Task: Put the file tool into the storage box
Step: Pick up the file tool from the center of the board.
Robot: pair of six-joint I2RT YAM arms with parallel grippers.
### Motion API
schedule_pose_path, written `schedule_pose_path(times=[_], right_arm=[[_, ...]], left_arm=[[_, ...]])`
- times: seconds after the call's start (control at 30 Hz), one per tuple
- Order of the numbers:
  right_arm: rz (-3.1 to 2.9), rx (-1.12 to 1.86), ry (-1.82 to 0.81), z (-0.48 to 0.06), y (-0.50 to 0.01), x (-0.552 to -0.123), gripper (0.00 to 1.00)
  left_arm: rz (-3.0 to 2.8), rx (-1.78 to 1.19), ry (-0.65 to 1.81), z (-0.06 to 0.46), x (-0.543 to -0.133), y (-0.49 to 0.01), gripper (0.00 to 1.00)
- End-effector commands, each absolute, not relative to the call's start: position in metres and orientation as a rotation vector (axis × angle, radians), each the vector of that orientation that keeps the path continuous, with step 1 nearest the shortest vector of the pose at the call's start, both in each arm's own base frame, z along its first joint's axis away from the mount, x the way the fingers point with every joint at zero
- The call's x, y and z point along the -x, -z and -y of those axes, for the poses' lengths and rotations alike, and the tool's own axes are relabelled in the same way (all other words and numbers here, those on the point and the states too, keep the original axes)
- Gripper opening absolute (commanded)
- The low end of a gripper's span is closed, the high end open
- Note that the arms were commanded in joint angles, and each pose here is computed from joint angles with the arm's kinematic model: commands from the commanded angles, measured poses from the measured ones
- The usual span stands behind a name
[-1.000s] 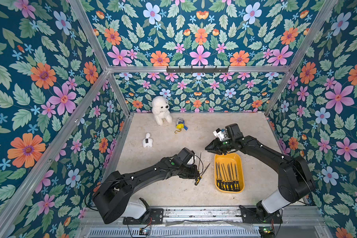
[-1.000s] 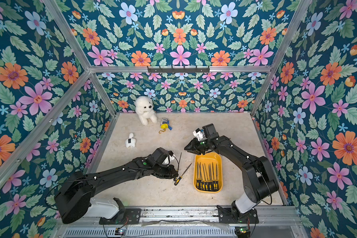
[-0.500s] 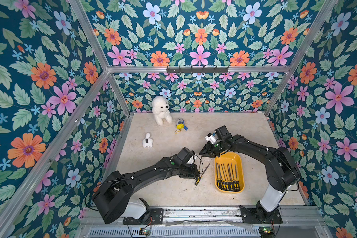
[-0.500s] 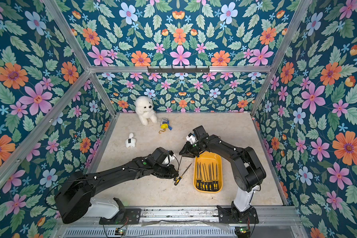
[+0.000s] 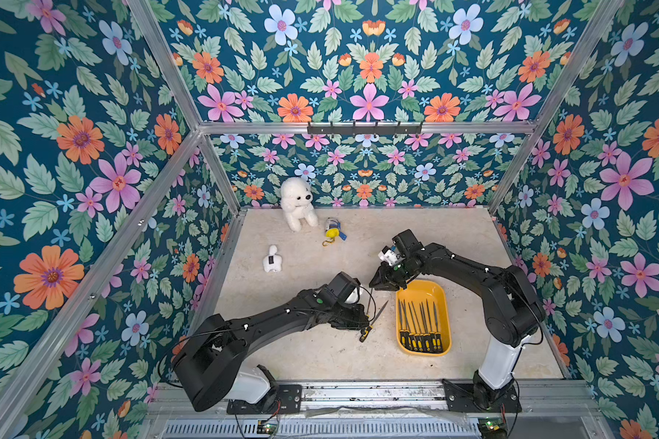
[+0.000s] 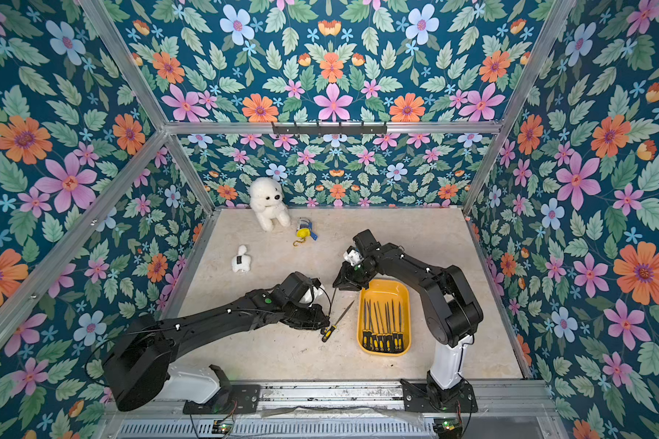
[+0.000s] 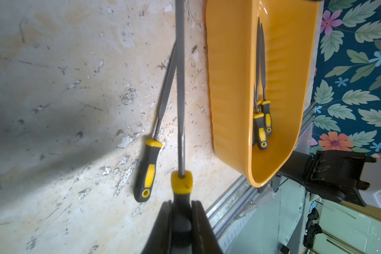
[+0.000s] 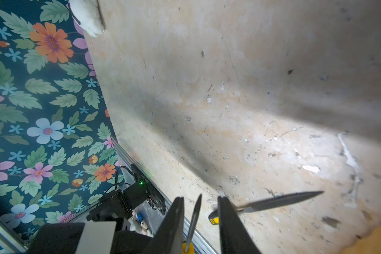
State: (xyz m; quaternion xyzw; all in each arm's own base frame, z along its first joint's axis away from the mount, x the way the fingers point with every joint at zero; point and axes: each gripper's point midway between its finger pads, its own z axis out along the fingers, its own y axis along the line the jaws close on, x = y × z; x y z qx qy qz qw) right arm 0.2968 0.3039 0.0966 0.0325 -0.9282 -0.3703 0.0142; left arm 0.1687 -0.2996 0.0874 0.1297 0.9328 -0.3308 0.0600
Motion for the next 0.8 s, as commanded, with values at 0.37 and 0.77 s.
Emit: schedule_pose_path(times=[0.37,0.77], right_arm=[[2.891,-0.119,1.149,-0.305,-0.092,-0.297,0.33],[2.847,-0.138,1.203,-0.311,-0.088,-0.29,0.18]], left_arm=[[-2.799,-0.434,1.039,0.306,-0.169,-0.091,0.0],[-2.789,-0.451,1.132,0.314,-0.164,-0.099,0.01]])
